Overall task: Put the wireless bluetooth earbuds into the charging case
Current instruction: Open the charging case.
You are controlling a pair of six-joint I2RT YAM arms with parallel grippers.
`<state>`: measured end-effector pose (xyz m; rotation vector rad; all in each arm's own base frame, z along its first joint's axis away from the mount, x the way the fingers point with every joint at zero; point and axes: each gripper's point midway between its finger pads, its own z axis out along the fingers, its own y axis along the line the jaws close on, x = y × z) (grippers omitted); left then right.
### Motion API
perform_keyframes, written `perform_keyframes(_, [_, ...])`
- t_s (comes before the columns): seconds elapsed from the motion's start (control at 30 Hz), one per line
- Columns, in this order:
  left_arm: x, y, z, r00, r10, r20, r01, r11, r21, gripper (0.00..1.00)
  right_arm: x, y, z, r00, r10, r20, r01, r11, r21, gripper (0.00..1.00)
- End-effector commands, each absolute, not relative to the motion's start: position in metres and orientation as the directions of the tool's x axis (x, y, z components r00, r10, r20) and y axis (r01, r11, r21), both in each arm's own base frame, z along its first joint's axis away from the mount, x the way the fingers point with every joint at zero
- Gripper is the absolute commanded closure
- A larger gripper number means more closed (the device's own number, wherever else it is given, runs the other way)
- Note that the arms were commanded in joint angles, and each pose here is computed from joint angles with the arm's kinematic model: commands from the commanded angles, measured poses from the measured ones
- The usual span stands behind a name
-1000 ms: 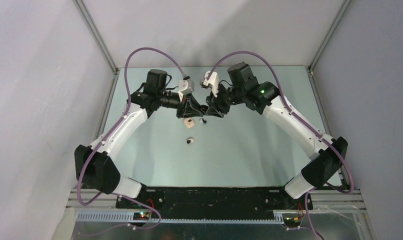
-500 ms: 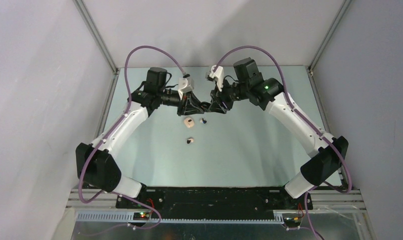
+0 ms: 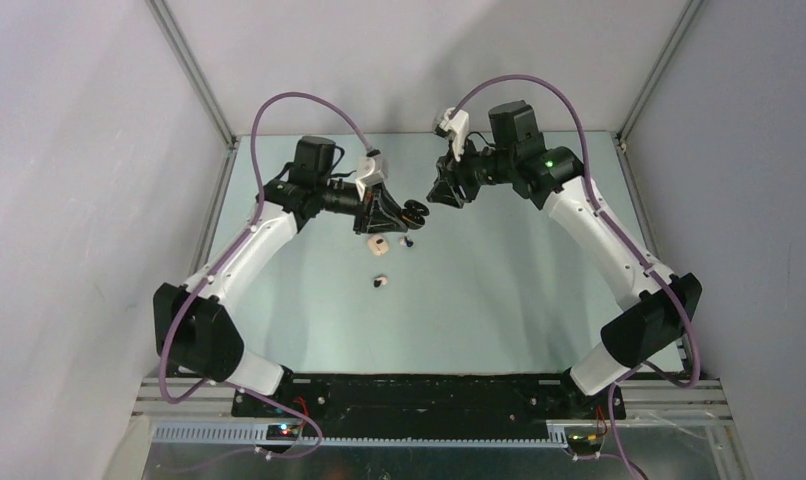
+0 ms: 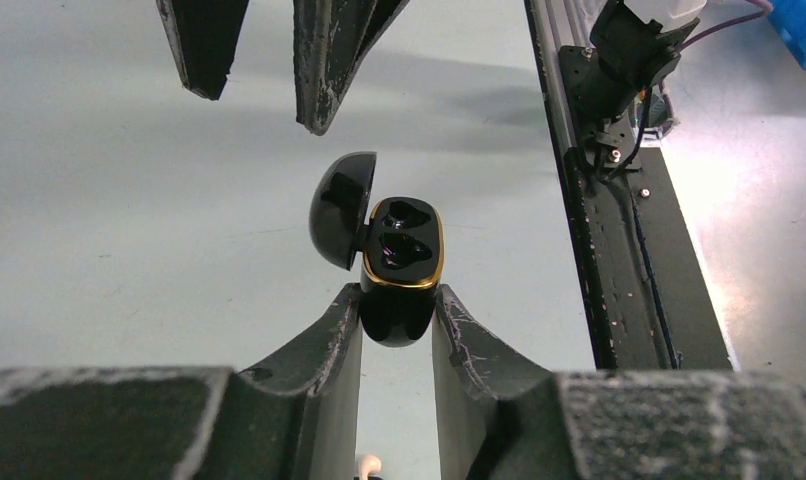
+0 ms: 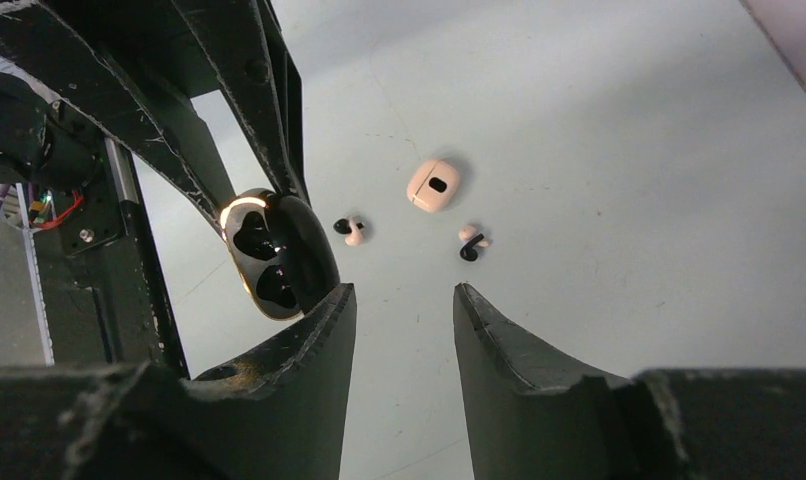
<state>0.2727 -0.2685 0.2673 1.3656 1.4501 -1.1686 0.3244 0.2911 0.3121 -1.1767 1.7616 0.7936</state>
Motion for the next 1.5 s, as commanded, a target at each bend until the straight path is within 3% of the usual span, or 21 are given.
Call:
perform_keyframes(0.0, [0.274, -0.271, 0.286, -0.062, 0.210, -0.976, 0.996, -0.047, -0.073, 1.00, 0.326, 0.297, 0.326, -0.185, -0.354, -0.917, -0.935, 0.352, 0.053, 0.55])
perform_keyframes(0.3, [0.279, -0.268, 0.303, -0.077, 0.180, -0.981, 0.995, -0.052, -0.088, 1.00, 0.291, 0.277, 0.349, -0.183, -0.288, -0.940, -0.966, 0.229, 0.118, 0.55])
perform_keyframes(1.1, [0.274, -0.270, 0.315, -0.068, 0.156, -0.985, 0.993, -0.089, -0.082, 1.00, 0.283, 0.311, 0.343, -0.218, -0.239, -0.946, -0.971, 0.155, 0.185, 0.61])
perform_keyframes(1.47, [0.274, -0.250, 0.299, -0.169, 0.188, -0.967, 0.986, 0.033, -0.166, 1.00, 0.285, 0.286, 0.342, -0.222, -0.218, -0.950, -0.966, 0.180, 0.184, 0.44])
